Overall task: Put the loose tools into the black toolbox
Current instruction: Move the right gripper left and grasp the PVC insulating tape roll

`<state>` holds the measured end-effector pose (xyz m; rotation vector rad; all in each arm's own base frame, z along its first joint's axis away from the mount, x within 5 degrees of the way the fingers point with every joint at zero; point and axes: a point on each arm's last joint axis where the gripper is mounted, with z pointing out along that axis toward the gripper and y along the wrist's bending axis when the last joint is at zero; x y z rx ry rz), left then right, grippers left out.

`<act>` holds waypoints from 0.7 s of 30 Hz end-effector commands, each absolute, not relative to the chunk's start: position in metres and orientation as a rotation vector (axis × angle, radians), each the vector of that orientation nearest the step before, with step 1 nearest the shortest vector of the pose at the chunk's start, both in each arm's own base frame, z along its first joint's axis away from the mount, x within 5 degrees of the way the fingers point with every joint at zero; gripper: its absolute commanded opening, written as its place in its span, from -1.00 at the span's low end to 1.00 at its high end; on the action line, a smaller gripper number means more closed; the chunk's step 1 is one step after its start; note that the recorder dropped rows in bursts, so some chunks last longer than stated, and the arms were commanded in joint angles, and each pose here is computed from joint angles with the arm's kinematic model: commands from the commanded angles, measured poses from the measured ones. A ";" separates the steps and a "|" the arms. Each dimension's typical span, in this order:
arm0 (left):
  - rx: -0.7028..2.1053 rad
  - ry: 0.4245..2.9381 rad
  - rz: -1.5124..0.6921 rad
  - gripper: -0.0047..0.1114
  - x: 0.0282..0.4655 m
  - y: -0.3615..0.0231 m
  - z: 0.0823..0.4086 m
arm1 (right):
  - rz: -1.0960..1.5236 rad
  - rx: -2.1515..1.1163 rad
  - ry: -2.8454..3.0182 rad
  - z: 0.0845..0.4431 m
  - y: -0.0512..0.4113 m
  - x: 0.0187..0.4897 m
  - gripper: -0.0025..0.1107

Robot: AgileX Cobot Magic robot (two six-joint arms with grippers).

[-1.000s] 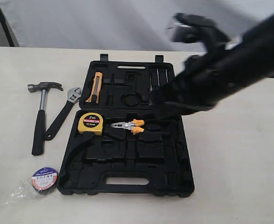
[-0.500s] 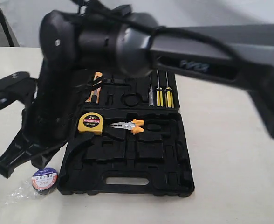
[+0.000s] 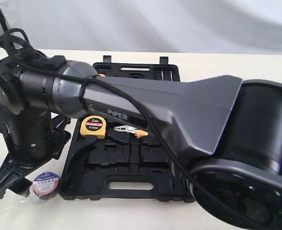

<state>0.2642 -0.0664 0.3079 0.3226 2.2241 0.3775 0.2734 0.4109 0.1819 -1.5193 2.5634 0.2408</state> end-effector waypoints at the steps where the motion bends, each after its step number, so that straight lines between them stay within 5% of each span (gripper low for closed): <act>1: 0.306 2.223 0.348 -0.89 0.263 -0.066 0.307 | 0.234 -1.498 2.557 0.172 0.415 0.277 0.49; 21: 0.306 2.223 0.348 -0.89 0.263 -0.066 0.307 | 0.205 -1.511 2.594 0.133 0.419 0.281 0.47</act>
